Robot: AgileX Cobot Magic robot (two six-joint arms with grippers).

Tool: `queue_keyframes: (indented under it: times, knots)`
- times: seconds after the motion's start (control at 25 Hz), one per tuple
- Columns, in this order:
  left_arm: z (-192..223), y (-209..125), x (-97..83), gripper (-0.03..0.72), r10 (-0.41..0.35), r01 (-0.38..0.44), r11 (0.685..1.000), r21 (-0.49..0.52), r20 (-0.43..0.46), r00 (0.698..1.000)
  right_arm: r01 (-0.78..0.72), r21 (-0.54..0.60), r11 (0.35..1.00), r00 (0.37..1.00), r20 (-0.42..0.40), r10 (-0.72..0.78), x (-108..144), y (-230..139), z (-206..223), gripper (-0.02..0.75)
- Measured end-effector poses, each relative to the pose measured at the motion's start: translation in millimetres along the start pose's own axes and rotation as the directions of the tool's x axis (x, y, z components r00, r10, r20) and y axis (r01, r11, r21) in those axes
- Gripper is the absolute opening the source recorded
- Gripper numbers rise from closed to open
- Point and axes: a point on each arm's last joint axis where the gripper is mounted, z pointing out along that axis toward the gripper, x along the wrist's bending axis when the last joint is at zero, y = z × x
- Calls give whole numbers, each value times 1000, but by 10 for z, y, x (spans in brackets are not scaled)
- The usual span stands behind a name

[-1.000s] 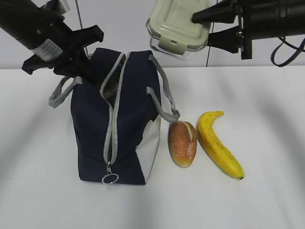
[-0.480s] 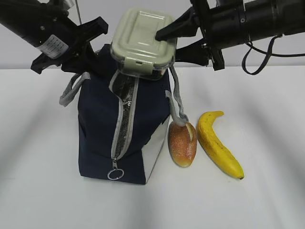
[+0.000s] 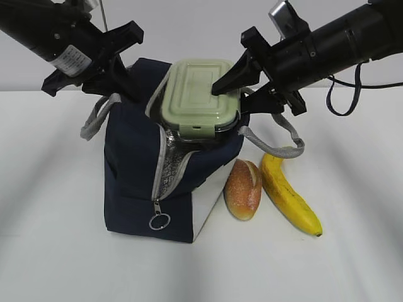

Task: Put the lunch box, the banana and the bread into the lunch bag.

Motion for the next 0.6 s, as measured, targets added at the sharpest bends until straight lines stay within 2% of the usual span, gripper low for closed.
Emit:
queue_keyframes:
  times: [0.24, 0.44, 0.6]
  knots:
    - [0, 9, 1, -3, 1, -1, 1000, -10, -1, 1000, -3, 44, 999, 1000, 11, 2, 33, -59, 142, 373]
    - [0, 14, 2, -3, 1, -1, 1000, -16, -2, 1000, -39, 118, 992, 999, 18, 37, -32, -144, 449, 373]
    - [0, 14, 2, -3, 2, -2, 1000, -16, -3, 1000, -74, 120, 990, 997, 15, 73, -88, -142, 566, 373]
